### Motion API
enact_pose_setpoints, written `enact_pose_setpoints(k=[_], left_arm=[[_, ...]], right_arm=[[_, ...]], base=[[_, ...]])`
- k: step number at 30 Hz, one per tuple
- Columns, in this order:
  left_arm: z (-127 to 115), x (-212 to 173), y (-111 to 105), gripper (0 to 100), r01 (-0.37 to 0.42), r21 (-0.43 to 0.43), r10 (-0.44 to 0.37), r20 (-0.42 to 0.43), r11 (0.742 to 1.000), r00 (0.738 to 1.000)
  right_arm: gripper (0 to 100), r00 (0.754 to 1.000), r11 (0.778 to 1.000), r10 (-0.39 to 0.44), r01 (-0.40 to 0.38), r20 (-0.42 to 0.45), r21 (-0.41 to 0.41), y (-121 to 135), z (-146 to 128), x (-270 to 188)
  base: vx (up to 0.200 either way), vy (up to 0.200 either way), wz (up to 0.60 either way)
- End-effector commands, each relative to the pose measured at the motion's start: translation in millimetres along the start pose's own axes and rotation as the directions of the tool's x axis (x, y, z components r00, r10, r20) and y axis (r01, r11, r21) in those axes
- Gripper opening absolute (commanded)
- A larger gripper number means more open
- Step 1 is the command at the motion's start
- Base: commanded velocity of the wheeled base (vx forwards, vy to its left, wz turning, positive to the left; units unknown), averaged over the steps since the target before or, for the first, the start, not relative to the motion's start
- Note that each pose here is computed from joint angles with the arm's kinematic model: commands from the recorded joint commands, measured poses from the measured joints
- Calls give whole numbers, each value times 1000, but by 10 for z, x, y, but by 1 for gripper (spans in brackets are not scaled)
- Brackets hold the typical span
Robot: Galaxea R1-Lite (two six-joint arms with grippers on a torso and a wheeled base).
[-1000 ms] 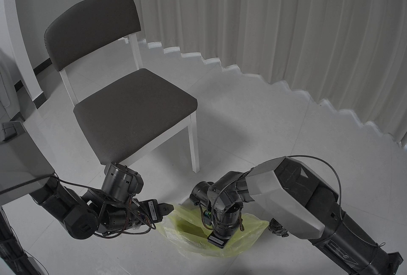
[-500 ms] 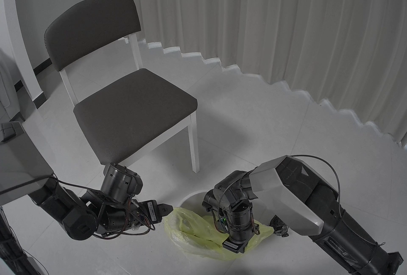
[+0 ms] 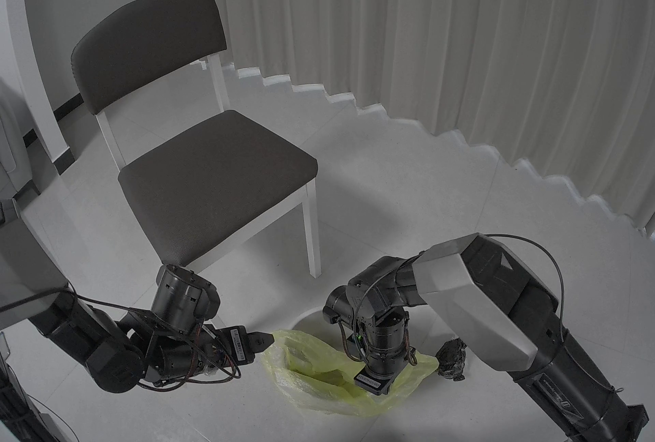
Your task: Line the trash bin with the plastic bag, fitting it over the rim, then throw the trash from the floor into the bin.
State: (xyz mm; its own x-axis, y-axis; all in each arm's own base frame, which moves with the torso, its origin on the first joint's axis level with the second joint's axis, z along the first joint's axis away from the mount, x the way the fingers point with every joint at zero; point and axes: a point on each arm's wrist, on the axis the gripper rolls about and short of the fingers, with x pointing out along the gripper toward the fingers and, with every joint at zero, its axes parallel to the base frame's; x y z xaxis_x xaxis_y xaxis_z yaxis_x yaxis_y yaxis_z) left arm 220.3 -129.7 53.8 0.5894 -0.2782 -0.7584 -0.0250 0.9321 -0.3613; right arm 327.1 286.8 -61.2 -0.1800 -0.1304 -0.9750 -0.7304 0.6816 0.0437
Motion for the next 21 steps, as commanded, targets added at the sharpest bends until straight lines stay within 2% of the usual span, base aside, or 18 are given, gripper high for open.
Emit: enact_pose_setpoints(k=[1,6,14,18,21], left_arm=[[2,-52,1,100,7,0,-7,11,1000,1000],[13,-88,0,100,0,0,0,32,1000,999],[46,-184,16,100,-12,-2,12,82,1000,997],[189,-341,75,100,-52,21,47,190,998,981],[358,-590,276,100,-120,58,97,302,991,948]], right_arm=[[0,999,1000,-6,6,52,-2,9,-16,-206],[0,994,1000,-13,14,110,-9,38,-7,-348],[0,992,1000,-17,19,123,-15,24,-44,-467],[0,993,1000,-15,16,116,-13,24,-93,-556],[0,996,1000,-10,11,87,-9,31,-146,-604]], base=[[0,0,0],[0,0,0],[0,0,0],[0,0,0],[0,0,0]])
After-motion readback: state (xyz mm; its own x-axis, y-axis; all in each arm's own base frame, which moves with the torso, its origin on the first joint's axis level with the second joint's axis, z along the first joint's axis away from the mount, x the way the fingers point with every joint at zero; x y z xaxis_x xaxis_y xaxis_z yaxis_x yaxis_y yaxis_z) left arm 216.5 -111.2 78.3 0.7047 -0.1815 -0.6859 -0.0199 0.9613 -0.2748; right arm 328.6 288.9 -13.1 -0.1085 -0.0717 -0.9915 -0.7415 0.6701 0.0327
